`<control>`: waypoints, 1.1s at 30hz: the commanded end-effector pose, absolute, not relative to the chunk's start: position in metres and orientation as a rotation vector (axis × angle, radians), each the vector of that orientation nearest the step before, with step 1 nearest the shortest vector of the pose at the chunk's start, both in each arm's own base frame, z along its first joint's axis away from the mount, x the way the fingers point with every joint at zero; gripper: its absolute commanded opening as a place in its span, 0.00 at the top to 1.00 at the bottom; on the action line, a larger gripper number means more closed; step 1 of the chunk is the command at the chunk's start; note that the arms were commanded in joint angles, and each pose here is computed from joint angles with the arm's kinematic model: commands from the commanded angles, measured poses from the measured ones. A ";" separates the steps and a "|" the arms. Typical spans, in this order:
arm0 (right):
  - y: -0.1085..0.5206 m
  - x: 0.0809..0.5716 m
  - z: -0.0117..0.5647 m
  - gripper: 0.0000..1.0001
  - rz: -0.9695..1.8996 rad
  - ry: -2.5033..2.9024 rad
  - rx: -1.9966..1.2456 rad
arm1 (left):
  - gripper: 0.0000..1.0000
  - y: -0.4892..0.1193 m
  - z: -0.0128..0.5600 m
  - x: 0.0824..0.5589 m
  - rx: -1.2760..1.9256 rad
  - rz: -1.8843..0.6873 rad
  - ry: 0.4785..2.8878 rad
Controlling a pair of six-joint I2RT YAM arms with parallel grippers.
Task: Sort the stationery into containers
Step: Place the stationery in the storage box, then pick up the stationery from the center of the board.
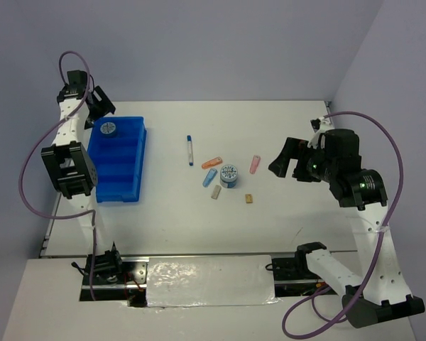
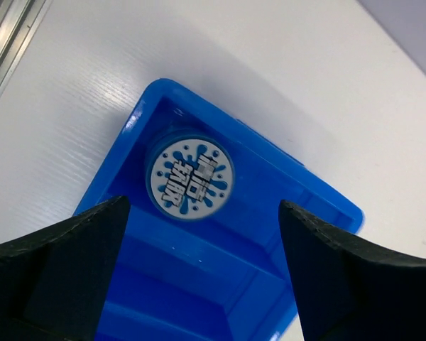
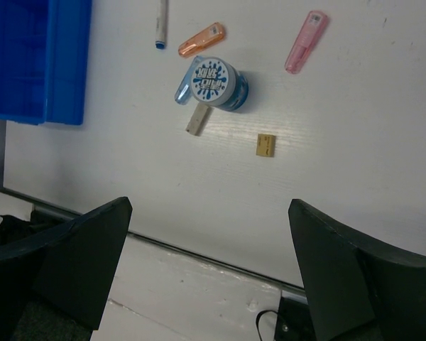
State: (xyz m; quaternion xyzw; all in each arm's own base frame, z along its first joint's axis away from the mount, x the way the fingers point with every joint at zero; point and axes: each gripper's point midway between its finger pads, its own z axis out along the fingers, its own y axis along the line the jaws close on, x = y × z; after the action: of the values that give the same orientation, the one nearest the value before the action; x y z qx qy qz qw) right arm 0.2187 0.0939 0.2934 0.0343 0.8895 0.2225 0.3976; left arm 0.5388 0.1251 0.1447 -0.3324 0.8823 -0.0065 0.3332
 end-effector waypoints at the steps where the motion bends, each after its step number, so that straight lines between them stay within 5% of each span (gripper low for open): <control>1: 0.104 0.222 0.290 0.00 0.626 2.228 0.052 | 0.01 0.109 0.222 0.537 -0.803 -0.110 2.167; 5: 0.120 0.246 0.263 0.00 0.631 2.274 0.046 | 0.01 0.051 0.256 0.521 -0.653 -0.209 2.198; 9: 0.121 0.272 0.247 0.00 0.522 2.299 0.110 | 0.01 -0.111 0.264 0.494 -0.184 -0.260 2.286; 13: 0.155 0.296 0.211 0.00 0.569 2.385 -0.036 | 0.01 -0.183 0.246 0.461 -0.116 -0.262 2.376; 29: 0.245 0.361 0.081 0.00 0.165 2.560 -0.330 | 0.01 -0.141 0.303 0.374 -0.176 -0.220 2.325; 33: 0.240 0.364 0.070 0.14 0.119 2.564 -0.297 | 0.01 -0.126 0.294 0.361 -0.154 -0.170 2.342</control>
State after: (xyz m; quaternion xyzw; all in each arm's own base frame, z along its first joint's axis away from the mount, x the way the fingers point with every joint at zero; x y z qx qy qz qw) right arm 0.3420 0.2385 0.0561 -0.1270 0.9634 0.0570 0.2293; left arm 0.3708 -0.1409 0.3119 -0.0723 0.9066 -0.1017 0.4032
